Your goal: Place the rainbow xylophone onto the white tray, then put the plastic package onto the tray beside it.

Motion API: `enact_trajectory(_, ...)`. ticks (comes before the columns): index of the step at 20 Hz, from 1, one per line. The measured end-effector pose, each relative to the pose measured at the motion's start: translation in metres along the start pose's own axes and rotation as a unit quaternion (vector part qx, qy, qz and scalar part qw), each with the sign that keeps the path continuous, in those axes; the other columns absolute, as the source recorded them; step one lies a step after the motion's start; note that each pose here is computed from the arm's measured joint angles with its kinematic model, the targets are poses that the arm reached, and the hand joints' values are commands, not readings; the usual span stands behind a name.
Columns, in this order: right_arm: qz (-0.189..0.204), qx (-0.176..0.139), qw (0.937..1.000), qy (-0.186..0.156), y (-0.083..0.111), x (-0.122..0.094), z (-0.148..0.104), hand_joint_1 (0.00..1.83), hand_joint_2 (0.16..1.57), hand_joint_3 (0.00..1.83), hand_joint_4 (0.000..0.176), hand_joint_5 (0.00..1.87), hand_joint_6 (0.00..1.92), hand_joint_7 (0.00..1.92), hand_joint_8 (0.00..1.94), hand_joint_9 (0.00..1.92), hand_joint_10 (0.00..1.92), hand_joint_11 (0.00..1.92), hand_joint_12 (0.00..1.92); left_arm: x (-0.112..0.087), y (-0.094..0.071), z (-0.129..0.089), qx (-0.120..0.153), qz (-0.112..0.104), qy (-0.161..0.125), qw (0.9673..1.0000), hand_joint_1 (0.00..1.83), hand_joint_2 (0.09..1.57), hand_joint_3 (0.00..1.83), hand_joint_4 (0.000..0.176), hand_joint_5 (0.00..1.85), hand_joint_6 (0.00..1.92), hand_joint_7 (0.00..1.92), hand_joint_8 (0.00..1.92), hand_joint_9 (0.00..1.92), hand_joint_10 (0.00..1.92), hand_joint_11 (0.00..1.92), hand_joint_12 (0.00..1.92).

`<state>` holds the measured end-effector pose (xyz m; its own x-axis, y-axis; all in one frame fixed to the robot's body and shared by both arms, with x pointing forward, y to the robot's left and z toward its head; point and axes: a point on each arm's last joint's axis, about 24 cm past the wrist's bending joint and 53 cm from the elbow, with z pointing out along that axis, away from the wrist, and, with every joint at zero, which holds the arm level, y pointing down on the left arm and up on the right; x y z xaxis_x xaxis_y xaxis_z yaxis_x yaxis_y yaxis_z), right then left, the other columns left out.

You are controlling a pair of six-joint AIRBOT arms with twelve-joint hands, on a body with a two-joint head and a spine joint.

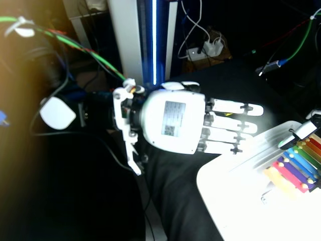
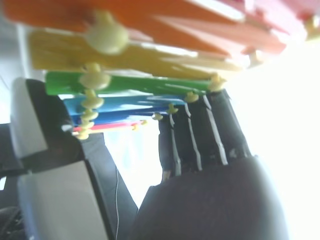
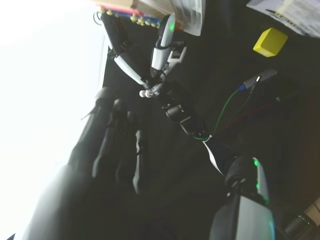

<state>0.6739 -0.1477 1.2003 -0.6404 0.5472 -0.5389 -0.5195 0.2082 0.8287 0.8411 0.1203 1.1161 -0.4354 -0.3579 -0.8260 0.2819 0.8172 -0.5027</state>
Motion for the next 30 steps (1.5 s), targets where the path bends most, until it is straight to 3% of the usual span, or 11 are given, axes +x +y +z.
enact_trajectory(6, -0.001, 0.000, 1.0000, 0.002, 0.000, 0.001, 0.000, 0.70, 0.76, 0.00, 0.086, 0.24, 0.00, 0.34, 0.00, 0.37, 0.00, 0.40, 0.01, 0.004, -0.004, 0.002, 0.003, 0.002, 0.003, 1.0000, 1.30, 0.97, 0.00, 0.000, 0.55, 0.00, 0.55, 0.00, 0.56, 0.00, 0.36, 0.37)
enact_trajectory(15, -0.002, -0.003, 1.0000, 0.002, 0.002, 0.000, 0.001, 0.72, 0.79, 0.01, 0.082, 0.23, 0.00, 0.33, 0.01, 0.36, 0.00, 0.39, 0.00, 0.015, -0.015, 0.006, 0.017, -0.002, 0.011, 0.9998, 1.17, 0.93, 0.00, 0.000, 0.40, 0.00, 0.40, 0.00, 0.39, 0.00, 0.21, 0.32)
enact_trajectory(20, -0.002, -0.005, 1.0000, 0.002, 0.003, 0.001, 0.001, 0.68, 0.78, 0.00, 0.065, 0.22, 0.00, 0.36, 0.01, 0.36, 0.00, 0.40, 0.00, 0.016, -0.024, 0.004, 0.036, -0.017, 0.014, 0.9991, 0.99, 0.84, 0.00, 0.000, 0.08, 0.00, 0.12, 0.00, 0.14, 0.00, 0.14, 0.15)
enact_trajectory(21, -0.001, -0.005, 1.0000, 0.002, 0.003, 0.001, 0.001, 0.65, 0.74, 0.00, 0.077, 0.22, 0.00, 0.36, 0.01, 0.37, 0.01, 0.40, 0.01, 0.017, -0.028, 0.002, 0.044, -0.018, 0.016, 0.9988, 0.94, 0.80, 0.00, 0.032, 0.00, 0.00, 0.02, 0.00, 0.06, 0.00, 0.06, 0.10)
enact_trajectory(22, -0.001, -0.006, 1.0000, 0.003, 0.003, 0.001, 0.001, 0.65, 0.74, 0.00, 0.077, 0.22, 0.00, 0.36, 0.01, 0.37, 0.01, 0.40, 0.01, 0.016, -0.029, 0.001, 0.047, -0.018, 0.016, 0.9986, 0.94, 0.80, 0.00, 0.032, 0.00, 0.00, 0.02, 0.00, 0.06, 0.00, 0.06, 0.10)
enact_trajectory(23, -0.001, -0.006, 1.0000, 0.002, 0.003, 0.001, 0.001, 0.63, 0.72, 0.00, 0.081, 0.23, 0.00, 0.37, 0.01, 0.38, 0.01, 0.41, 0.01, 0.014, -0.032, -0.001, 0.051, -0.018, 0.015, 0.9984, 0.89, 0.76, 0.00, 0.086, 0.00, 0.00, 0.00, 0.00, 0.00, 0.00, 0.00, 0.00)
enact_trajectory(25, -0.001, -0.006, 1.0000, 0.003, 0.004, 0.002, 0.002, 0.65, 0.73, 0.00, 0.065, 0.23, 0.00, 0.35, 0.00, 0.37, 0.00, 0.40, 0.00, 0.006, -0.037, -0.007, 0.058, -0.016, 0.012, 0.9981, 0.77, 0.71, 0.00, 0.123, 0.00, 0.00, 0.00, 0.00, 0.00, 0.00, 0.00, 0.00)
enact_trajectory(26, 0.000, -0.006, 1.0000, 0.003, 0.004, 0.003, 0.002, 0.65, 0.73, 0.00, 0.064, 0.22, 0.00, 0.34, 0.00, 0.37, 0.00, 0.40, 0.00, -0.002, -0.040, -0.012, 0.064, -0.016, 0.008, 0.9978, 0.71, 0.66, 0.00, 0.159, 0.00, 0.00, 0.00, 0.00, 0.00, 0.00, 0.00, 0.00)
enact_trajectory(28, 0.003, -0.008, 0.9999, 0.006, 0.006, 0.006, 0.002, 0.63, 0.74, 0.00, 0.070, 0.19, 0.00, 0.30, 0.00, 0.32, 0.00, 0.36, 0.00, -0.021, -0.051, -0.022, 0.079, -0.009, -0.003, 0.9968, 0.75, 0.62, 0.00, 0.167, 0.00, 0.00, 0.00, 0.00, 0.00, 0.00, 0.01, 0.01)
enact_trajectory(29, 0.004, -0.008, 0.9999, 0.007, 0.008, 0.007, 0.002, 0.60, 0.73, 0.00, 0.068, 0.18, 0.00, 0.28, 0.00, 0.30, 0.00, 0.35, 0.00, -0.031, -0.057, -0.028, 0.089, -0.001, -0.009, 0.9960, 0.79, 0.63, 0.00, 0.156, 0.00, 0.00, 0.00, 0.00, 0.00, 0.00, 0.00, 0.00)
enact_trajectory(30, 0.003, -0.009, 0.9999, 0.008, 0.009, 0.007, 0.001, 0.60, 0.71, 0.00, 0.077, 0.16, 0.00, 0.26, 0.00, 0.28, 0.00, 0.34, 0.00, -0.039, -0.064, -0.037, 0.099, 0.012, -0.013, 0.9949, 0.78, 0.64, 0.01, 0.124, 0.00, 0.00, 0.00, 0.00, 0.00, 0.00, 0.00, 0.00)
